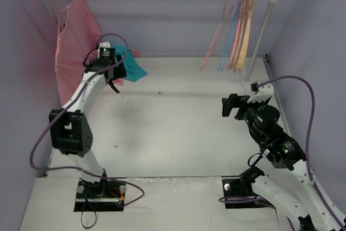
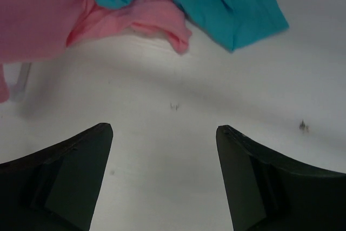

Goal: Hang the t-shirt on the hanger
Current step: Pick up the T-shirt from the center of the board.

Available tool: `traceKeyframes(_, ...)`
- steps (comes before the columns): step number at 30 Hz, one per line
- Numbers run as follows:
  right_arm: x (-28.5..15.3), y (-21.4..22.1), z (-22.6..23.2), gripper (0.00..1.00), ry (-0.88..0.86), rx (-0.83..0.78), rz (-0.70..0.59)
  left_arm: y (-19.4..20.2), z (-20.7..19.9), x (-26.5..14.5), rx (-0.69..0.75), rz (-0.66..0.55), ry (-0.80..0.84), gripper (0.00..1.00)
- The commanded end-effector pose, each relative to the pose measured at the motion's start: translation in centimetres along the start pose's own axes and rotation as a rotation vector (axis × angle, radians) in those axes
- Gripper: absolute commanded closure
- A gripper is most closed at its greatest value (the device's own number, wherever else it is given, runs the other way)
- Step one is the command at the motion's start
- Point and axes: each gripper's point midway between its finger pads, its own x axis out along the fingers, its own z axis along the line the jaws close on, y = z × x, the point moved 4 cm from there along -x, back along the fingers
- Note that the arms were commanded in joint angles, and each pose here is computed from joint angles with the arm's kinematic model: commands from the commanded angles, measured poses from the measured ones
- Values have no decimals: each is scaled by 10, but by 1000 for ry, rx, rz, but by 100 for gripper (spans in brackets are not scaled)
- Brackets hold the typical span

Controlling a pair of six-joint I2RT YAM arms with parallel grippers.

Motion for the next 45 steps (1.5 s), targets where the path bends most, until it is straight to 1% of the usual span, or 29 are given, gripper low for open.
traceKeyframes(1, 7, -20, 12, 0, -49, 38, -74, -66, -14, 29, -130, -157, 70, 21)
traceKeyframes(2, 7, -20, 13, 0, -54, 35, -73, -71, -15, 39, -113, -169, 53, 21)
traceKeyframes(3, 8, -19, 15, 0, -67, 30, -67, -65, -17, 67, -98, -136, 33, 21)
traceKeyframes(4, 8, -19, 15, 0, -71, 26, -65, -68, -19, 77, -93, -137, 23, 21)
traceKeyframes(5, 8, -19, 16, 0, -77, 28, -64, -88, -21, 80, -98, -176, 27, 22)
traceKeyframes(6, 9, -19, 17, 0, -79, 25, -59, -79, -23, 105, -86, -143, 5, 22)
traceKeyframes(7, 10, -17, 18, 0, -87, 28, -50, -82, -24, 113, -86, -149, -1, 22)
traceKeyframes(8, 9, -19, 20, 0, -92, 30, -52, -95, -27, 115, -83, -180, 1, 22)
traceKeyframes(9, 10, -19, 20, 0, -91, 34, -49, -86, -28, 135, -70, -158, -14, 23)
traceKeyframes(12, 11, -21, 23, 0, -99, 46, -41, -86, -29, 158, -62, -160, -52, 28)
traceKeyframes(16, 13, -22, 27, 0, -123, 44, -28, -81, -18, 175, -63, -160, -134, 36)
traceKeyframes(17, 13, -22, 29, 0, -133, 43, -24, -81, -16, 177, -67, -160, -141, 39)
traceKeyframes(18, 13, -22, 29, 0, -135, 44, -22, -81, -15, 180, -72, -163, -143, 47)
traceKeyframes(20, 14, -21, 30, 0, -140, 44, -16, -84, -15, 183, -80, -179, -133, 55)
traceKeyframes(21, 14, -21, 31, 0, -142, 45, -14, -84, -16, 185, -77, -185, -124, 62)
traceKeyframes(23, 14, -20, 31, 0, -145, 44, -11, -86, -19, 187, -60, -195, -94, 70)
traceKeyframes(24, 14, -19, 32, 0, -147, 44, -9, -88, -21, 189, -57, -207, -84, 79)
traceKeyframes(27, 13, -19, 33, 0, -157, 41, -2, -92, -20, 191, -59, -223, -70, 94)
traceKeyframes(29, 13, -20, 34, 0, -165, 43, -2, -94, -18, 190, -63, -230, -63, 100)
traceKeyframes(32, 10, -21, 35, 0, -180, 40, -2, -101, -20, 179, -65, -242, -45, 100)
traceKeyframes(36, 7, -24, 37, 0, -196, 38, -8, -95, -11, 181, -69, -225, -94, 99)
traceKeyframes(37, 6, -23, 37, 0, -202, 36, -8, -93, -9, 183, -88, -217, -101, 86)
traceKeyframes(38, 6, -23, 37, 0, -203, 38, -8, -89, -8, 187, -95, -197, -108, 68)
traceKeyframes(40, 3, -24, 38, 0, -214, 42, -5, -86, -3, 191, -130, -176, -117, 64)
traceKeyframes(41, 2, -26, 39, 0, -219, 45, -8, -78, -1, 196, -131, -145, -127, 56)
traceKeyframes(42, 1, -25, 39, 0, -222, 45, -4, -80, -1, 197, -138, -145, -130, 52)
traceKeyframes(45, -1, -25, 39, 0, -226, 49, 0, -76, -1, 201, -142, -136, -137, 50)
